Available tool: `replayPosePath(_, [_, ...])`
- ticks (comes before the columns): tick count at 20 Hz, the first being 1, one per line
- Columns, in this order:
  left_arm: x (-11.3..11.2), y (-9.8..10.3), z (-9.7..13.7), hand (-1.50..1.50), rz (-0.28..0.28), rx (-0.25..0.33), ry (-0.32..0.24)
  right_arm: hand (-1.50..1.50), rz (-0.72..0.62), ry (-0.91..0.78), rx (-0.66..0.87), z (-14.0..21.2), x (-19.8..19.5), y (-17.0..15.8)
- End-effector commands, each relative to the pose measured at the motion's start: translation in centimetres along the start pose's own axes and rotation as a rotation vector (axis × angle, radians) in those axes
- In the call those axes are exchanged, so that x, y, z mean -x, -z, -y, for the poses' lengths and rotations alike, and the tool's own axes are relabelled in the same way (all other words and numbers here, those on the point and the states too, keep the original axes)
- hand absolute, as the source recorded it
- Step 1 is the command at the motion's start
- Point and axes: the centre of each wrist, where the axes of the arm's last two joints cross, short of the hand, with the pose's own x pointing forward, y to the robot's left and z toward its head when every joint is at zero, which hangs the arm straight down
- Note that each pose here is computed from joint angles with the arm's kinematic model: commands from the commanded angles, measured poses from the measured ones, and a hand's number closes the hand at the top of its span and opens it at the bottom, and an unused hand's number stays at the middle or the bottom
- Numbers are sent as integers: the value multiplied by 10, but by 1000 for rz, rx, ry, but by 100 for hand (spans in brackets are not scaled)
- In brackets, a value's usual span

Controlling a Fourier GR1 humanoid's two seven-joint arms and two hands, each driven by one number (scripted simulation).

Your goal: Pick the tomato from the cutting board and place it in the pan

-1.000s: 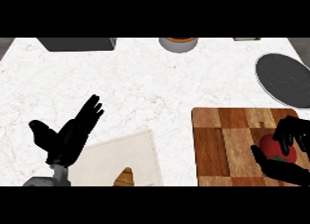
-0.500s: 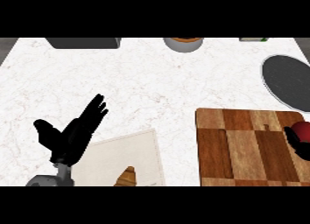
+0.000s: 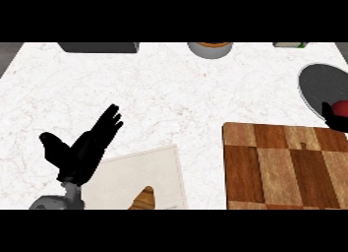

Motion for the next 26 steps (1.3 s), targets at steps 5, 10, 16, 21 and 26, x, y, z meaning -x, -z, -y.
replayPosePath(5, [8, 9, 11, 0, -3, 10, -2, 150, -74, -28, 212, 8, 57, 42])
replayPosePath(10, [-2, 4, 1, 0, 1, 32, 10, 150, -117, 3, 264, 2, 73, 54])
replayPosePath(16, [-6, 14, 13, 0, 27, 60, 0, 150, -110, 7, 279, 22, 86, 57])
replayPosePath(21, [-7, 10, 17, 0, 47, 76, 10, -150, -302, -166, 59, 11, 111, 31])
replayPosePath(26, [-10, 14, 13, 0, 20, 71, 26, -150, -303, -63, 17, 10, 100, 45])
